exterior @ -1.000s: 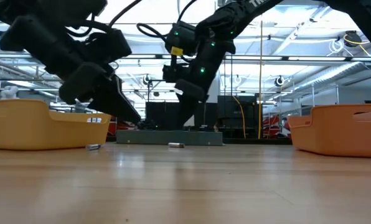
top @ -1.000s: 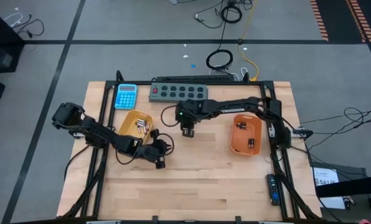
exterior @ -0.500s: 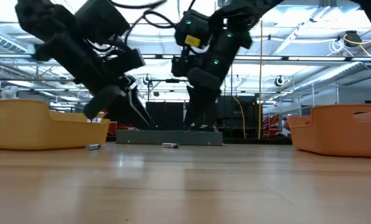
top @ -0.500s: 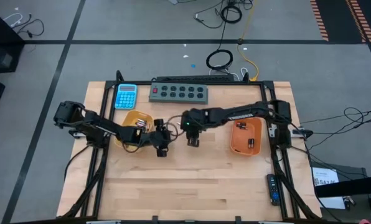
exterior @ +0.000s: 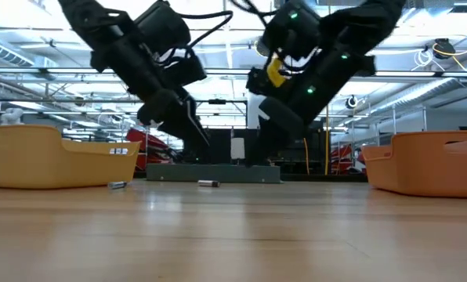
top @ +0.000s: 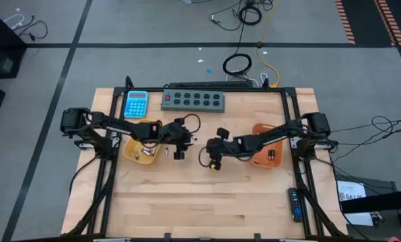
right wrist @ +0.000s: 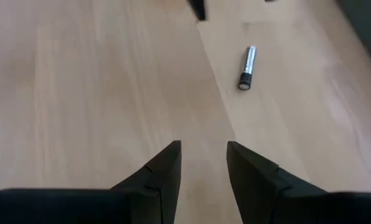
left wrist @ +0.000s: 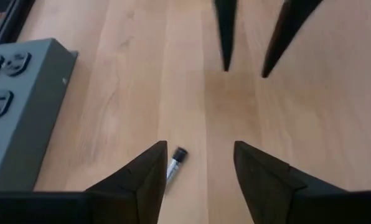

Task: Sort batteries
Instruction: Put the white battery into the yellow bin

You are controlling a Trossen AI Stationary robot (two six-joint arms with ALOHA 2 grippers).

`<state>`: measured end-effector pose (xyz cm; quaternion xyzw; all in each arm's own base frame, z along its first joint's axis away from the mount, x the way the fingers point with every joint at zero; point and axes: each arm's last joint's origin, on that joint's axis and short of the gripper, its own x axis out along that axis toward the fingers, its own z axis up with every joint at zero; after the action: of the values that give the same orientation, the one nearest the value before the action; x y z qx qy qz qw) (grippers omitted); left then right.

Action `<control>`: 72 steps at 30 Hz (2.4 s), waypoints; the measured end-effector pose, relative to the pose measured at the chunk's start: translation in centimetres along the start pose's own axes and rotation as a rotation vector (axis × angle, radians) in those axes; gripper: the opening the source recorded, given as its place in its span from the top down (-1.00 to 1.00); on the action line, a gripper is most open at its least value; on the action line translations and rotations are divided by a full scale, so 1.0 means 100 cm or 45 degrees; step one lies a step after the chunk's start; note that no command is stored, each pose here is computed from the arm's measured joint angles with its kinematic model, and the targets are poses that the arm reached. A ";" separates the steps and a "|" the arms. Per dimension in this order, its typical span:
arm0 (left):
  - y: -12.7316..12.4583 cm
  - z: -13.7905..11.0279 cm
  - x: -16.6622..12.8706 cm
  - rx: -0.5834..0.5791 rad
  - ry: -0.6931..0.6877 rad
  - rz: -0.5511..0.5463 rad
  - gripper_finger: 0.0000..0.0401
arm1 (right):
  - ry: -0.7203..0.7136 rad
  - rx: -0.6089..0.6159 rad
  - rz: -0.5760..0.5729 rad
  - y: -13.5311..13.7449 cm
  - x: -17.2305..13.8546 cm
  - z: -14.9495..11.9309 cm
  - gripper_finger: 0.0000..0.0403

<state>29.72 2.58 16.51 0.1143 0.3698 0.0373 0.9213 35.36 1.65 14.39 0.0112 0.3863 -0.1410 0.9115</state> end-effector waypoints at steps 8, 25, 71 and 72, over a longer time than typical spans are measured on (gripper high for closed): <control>0.013 0.008 0.012 0.032 0.108 -0.054 0.10 | -0.139 0.019 -0.034 0.006 -0.002 -0.015 0.40; 0.045 0.003 0.055 0.039 0.300 -0.122 0.10 | -0.280 -0.004 -0.069 0.001 -0.002 -0.038 0.40; 0.032 0.018 -0.006 -0.225 0.549 -0.285 0.90 | -0.309 -0.096 -0.078 0.000 -0.006 -0.034 0.40; 0.029 0.018 -0.010 -0.234 0.570 -0.295 0.90 | -0.309 -0.097 -0.078 0.000 -0.006 -0.034 0.40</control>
<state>30.27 4.93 19.16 -0.0242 0.5702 -0.0107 0.8211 32.60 2.21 12.45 -0.0523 0.2783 -0.1545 0.9466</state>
